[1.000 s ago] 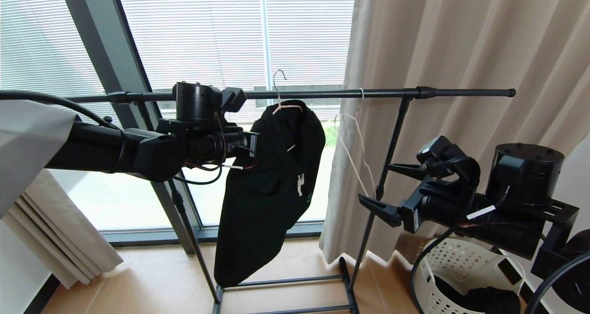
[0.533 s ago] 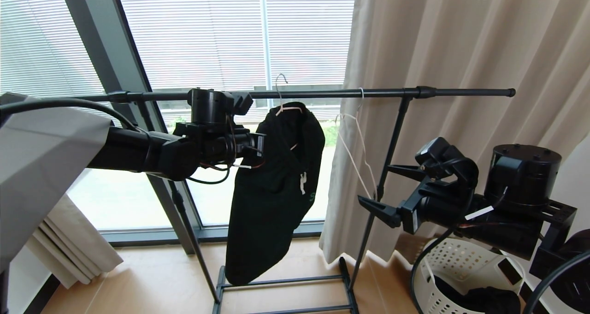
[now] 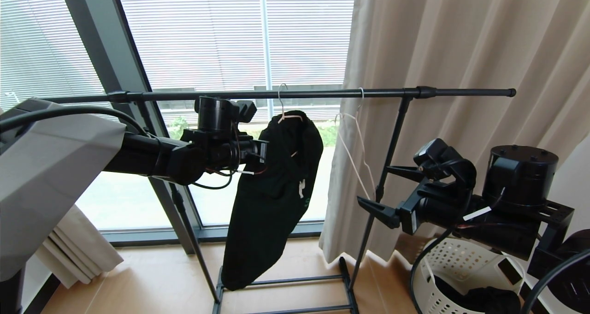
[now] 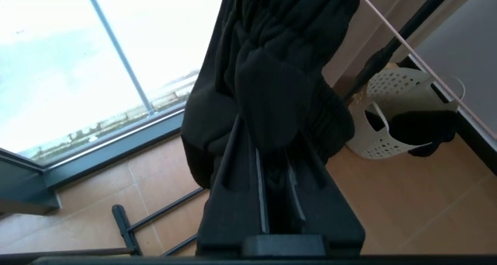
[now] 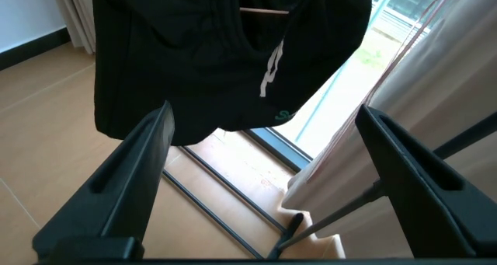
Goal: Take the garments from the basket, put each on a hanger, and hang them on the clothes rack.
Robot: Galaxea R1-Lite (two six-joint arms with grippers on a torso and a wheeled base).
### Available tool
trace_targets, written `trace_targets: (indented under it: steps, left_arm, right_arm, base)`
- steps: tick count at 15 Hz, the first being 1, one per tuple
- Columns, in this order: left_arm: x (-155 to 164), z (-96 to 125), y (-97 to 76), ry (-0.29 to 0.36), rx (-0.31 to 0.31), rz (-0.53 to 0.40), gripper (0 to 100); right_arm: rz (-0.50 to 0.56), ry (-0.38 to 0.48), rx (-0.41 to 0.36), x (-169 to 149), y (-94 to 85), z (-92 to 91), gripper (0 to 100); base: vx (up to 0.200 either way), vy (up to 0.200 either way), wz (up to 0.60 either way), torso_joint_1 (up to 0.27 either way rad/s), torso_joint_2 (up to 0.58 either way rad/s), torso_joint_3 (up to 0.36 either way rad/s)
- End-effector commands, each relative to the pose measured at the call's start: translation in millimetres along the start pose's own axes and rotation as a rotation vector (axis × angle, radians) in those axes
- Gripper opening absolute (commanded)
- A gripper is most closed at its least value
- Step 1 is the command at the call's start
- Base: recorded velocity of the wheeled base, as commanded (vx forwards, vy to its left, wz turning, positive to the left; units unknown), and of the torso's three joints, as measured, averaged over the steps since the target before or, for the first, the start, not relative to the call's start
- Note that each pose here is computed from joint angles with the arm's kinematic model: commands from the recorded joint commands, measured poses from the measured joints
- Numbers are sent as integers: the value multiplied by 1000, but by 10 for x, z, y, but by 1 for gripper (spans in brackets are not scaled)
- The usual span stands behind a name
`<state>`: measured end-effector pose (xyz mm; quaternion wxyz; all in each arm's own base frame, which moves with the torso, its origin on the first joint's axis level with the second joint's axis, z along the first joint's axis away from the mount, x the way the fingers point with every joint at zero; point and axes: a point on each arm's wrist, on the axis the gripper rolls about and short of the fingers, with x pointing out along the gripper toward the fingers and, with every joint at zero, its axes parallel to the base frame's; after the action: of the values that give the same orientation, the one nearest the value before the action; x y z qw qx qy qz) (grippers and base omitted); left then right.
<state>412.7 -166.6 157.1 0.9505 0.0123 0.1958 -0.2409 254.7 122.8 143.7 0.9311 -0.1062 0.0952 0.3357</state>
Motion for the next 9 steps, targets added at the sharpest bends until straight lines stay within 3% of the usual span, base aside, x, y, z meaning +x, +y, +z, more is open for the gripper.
trace_targets:
  steps: [1, 9]
  left_arm:
    - [-7, 10, 0, -3, 0, 1, 0]
    - [-6, 5, 0, -2, 0, 3, 0]
  right_arm:
    - [1, 1, 0, 3, 0, -2, 100]
    - [0, -2, -1, 9, -2, 4, 100]
  base:
    - [0, 0, 0, 0, 0, 0]
    - [0, 0, 0, 0, 0, 0]
